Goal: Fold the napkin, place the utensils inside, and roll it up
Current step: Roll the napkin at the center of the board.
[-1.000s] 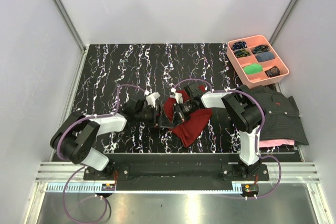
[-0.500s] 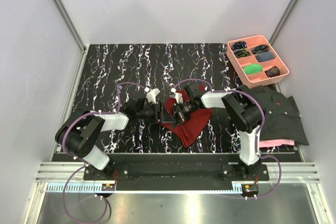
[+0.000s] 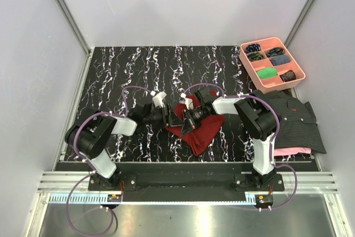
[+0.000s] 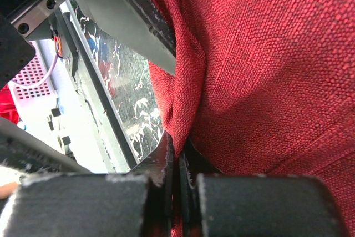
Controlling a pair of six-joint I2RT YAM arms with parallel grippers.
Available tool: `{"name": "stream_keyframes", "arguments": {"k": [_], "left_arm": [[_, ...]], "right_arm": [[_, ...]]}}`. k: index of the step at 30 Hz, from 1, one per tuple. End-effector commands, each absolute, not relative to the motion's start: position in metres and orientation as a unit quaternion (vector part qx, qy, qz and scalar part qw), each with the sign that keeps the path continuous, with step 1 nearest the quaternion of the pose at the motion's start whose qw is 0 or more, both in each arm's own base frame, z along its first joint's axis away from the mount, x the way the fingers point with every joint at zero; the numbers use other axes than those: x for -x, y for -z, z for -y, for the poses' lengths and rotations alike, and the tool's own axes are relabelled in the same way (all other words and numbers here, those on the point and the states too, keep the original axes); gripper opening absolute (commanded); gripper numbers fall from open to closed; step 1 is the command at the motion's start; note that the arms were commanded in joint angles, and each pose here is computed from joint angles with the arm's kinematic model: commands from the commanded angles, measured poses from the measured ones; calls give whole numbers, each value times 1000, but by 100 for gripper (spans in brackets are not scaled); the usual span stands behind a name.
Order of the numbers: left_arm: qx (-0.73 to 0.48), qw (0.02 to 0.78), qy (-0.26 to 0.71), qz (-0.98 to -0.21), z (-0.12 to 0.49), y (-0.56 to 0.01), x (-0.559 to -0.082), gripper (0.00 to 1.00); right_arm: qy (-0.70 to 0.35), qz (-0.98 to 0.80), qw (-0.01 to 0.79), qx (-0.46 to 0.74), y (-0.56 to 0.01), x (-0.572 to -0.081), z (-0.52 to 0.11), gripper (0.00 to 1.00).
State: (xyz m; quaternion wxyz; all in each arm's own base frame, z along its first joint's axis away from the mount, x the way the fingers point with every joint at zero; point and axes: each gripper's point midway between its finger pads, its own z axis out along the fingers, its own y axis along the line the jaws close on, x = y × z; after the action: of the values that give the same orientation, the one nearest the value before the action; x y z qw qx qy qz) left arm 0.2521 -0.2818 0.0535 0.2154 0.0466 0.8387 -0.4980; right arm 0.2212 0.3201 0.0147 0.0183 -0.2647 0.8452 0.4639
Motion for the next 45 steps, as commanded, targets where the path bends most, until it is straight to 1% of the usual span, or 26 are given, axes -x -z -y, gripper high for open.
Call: {"name": "stream_keyframes", "arguments": {"k": [1,4,5,8,16,21,27,31,32,33,35,36,38,39,43,45], "left_arm": [[-35,228,466,-854,269,-39,-258,69],[-28,218,451,-865,262,-29,-256,69],[-24,215,449,-867,260,-27,-254,69],[-17,208,452,-867,258,-23,-253,69],[-23,200,463,-863,262,-21,-255,68],[-25,196,473,-859,265,-22,-255,68],[-31,196,490,-849,269,-35,-253,68],[-34,185,499,-846,265,-49,-239,71],[-42,199,496,-844,263,-58,-239,72],[-36,180,480,-858,257,-52,-230,72],[-46,202,453,-867,249,-59,-232,73],[-37,183,432,-883,241,-52,-224,73],[-40,205,410,-888,231,-60,-230,73],[-34,199,399,-894,226,-58,-227,73],[-5,236,377,-896,210,-62,-244,72],[8,254,381,-889,207,-68,-259,70]], "right_arm": [[-419,-873,14,251,6,-219,-306,13],[-406,-879,32,248,1,-223,-303,25],[-403,-881,37,246,-1,-224,-302,37],[-391,-886,62,242,-13,-228,-298,52],[-345,-898,143,234,-44,-230,-274,66],[-334,-902,152,226,-47,-222,-264,68],[-331,-901,176,219,-67,-222,-263,70],[-327,-897,199,220,-86,-220,-265,70],[-327,-897,202,218,-90,-220,-266,70],[-322,-898,210,214,-95,-222,-266,70],[-325,-894,222,217,-105,-223,-269,70],[-322,-892,233,217,-111,-226,-271,70],[-324,-888,240,221,-116,-229,-275,70],[-323,-886,247,221,-120,-233,-277,70],[-315,-890,232,234,-107,-236,-288,68],[-310,-892,224,242,-99,-233,-296,67]]}}
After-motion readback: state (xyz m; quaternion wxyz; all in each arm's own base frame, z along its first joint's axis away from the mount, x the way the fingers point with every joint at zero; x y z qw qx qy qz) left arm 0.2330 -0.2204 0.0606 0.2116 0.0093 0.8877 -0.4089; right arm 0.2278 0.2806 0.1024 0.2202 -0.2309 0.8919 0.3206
